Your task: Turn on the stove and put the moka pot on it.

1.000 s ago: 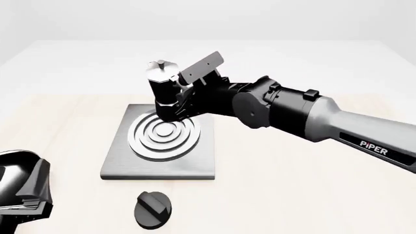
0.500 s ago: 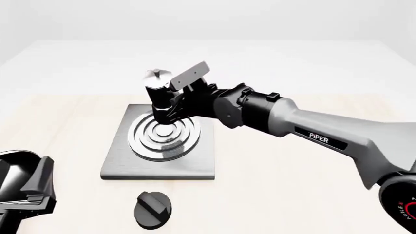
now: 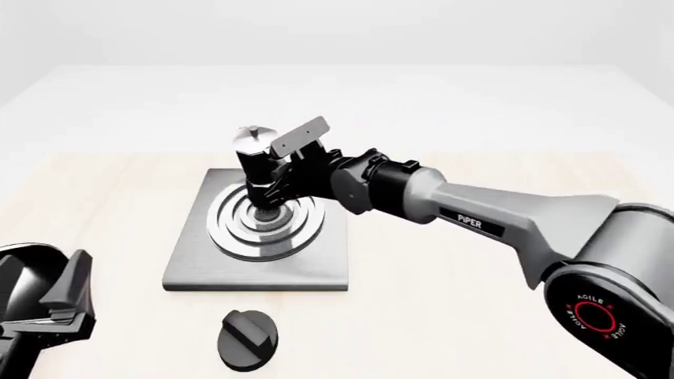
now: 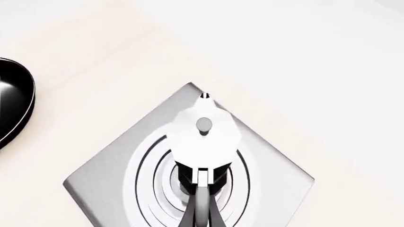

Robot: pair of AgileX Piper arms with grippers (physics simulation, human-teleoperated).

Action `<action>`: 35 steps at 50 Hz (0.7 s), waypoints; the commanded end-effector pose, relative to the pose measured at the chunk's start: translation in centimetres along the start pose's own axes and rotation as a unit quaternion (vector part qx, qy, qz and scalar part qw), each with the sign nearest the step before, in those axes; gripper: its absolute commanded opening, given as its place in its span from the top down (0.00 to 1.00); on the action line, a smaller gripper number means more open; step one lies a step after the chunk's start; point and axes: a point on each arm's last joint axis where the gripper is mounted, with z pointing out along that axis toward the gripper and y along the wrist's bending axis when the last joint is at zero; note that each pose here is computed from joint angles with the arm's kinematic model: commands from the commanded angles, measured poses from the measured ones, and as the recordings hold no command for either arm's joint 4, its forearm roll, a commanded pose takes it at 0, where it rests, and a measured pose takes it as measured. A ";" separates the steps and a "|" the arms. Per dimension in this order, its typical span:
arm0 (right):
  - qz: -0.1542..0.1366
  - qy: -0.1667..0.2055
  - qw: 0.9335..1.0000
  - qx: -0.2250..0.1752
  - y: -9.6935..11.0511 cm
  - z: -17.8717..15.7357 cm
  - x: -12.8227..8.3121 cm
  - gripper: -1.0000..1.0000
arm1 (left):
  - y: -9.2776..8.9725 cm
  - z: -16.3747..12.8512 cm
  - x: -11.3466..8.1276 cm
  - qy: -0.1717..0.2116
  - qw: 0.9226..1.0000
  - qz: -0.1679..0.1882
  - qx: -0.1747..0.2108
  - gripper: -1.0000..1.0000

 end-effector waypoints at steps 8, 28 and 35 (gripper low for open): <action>0.009 0.006 1.000 -0.001 0.2 1.8 1.5 1.00 | 0.0 0.2 0.1 0.002 1.000 -0.004 -0.002 0.00; 0.023 0.031 0.999 -0.010 1.4 3.1 5.4 1.00 | 0.1 0.1 0.0 0.000 1.000 -0.003 -0.004 0.00; 0.027 0.059 0.998 -0.018 2.3 3.8 6.8 0.00 | 0.1 0.0 0.0 -0.001 1.000 -0.003 -0.005 0.00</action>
